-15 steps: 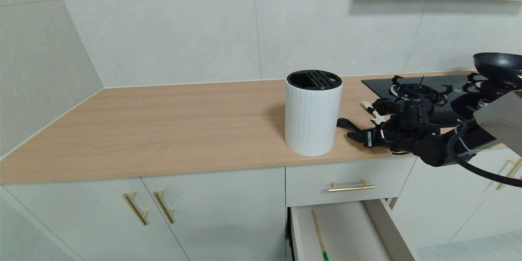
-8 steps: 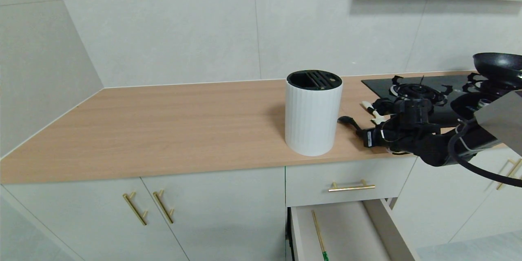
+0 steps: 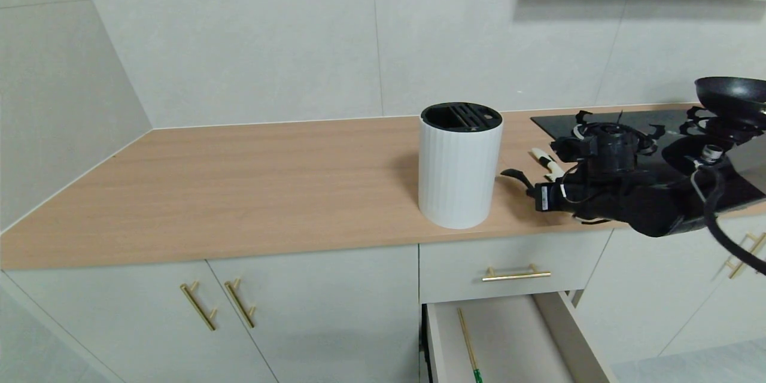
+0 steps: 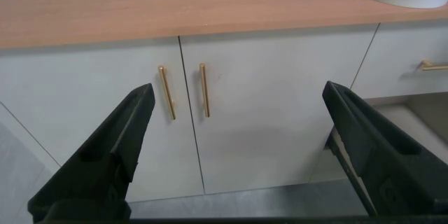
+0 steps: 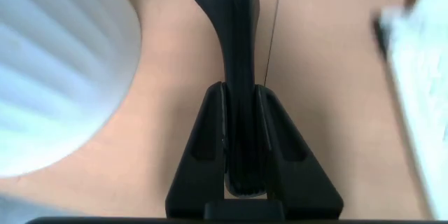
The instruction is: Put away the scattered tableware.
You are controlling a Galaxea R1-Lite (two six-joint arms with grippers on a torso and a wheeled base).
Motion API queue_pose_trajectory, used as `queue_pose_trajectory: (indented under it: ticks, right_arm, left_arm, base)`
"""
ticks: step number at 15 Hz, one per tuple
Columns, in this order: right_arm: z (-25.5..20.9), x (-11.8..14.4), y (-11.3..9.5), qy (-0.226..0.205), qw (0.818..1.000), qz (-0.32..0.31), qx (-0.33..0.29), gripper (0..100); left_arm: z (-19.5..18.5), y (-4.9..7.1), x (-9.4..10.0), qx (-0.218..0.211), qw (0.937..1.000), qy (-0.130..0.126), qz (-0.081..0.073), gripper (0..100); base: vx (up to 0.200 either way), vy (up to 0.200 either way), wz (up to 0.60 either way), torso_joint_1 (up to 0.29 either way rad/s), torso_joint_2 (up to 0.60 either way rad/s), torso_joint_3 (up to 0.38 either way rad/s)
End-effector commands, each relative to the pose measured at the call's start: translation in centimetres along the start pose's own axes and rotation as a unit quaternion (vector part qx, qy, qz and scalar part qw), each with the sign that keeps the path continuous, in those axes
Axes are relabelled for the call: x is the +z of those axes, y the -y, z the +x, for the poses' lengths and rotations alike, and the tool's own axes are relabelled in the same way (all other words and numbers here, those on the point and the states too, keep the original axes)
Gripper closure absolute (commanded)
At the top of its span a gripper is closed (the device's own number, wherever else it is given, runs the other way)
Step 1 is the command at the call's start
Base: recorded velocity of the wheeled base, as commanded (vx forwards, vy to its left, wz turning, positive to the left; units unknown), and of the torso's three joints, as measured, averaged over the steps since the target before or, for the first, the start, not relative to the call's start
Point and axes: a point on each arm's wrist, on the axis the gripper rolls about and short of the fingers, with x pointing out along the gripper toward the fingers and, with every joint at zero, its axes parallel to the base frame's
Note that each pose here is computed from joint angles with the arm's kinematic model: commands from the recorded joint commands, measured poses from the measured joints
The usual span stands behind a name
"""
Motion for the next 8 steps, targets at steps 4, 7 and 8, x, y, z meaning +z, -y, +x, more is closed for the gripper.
queue_pose_trajectory:
  ticks: [4, 7, 8]
  right_arm:
    - [-13.5, 1.6, -3.9, -0.006, 0.996, 0.049, -0.073, 100]
    - [-16.0, -1.3, -4.5, -0.030, 0.995, 0.042, -0.079, 100]
    - [-16.8, -1.9, -5.0, -0.034, 0.996, 0.036, -0.070, 100]
  left_arm:
    - [0.0, 0.0, 0.0, 0.000, 1.0000, 0.000, 0.000, 0]
    - [0.0, 0.0, 0.0, 0.000, 1.0000, 0.000, 0.000, 0]
    - [0.0, 0.0, 0.0, 0.000, 1.0000, 0.000, 0.000, 0]
  base:
    - [0.000, 0.000, 0.00, 0.000, 0.00, 0.000]
    - [0.000, 0.000, 0.00, 0.000, 0.00, 0.000]
    - [0.000, 0.000, 0.00, 0.000, 0.00, 0.000]
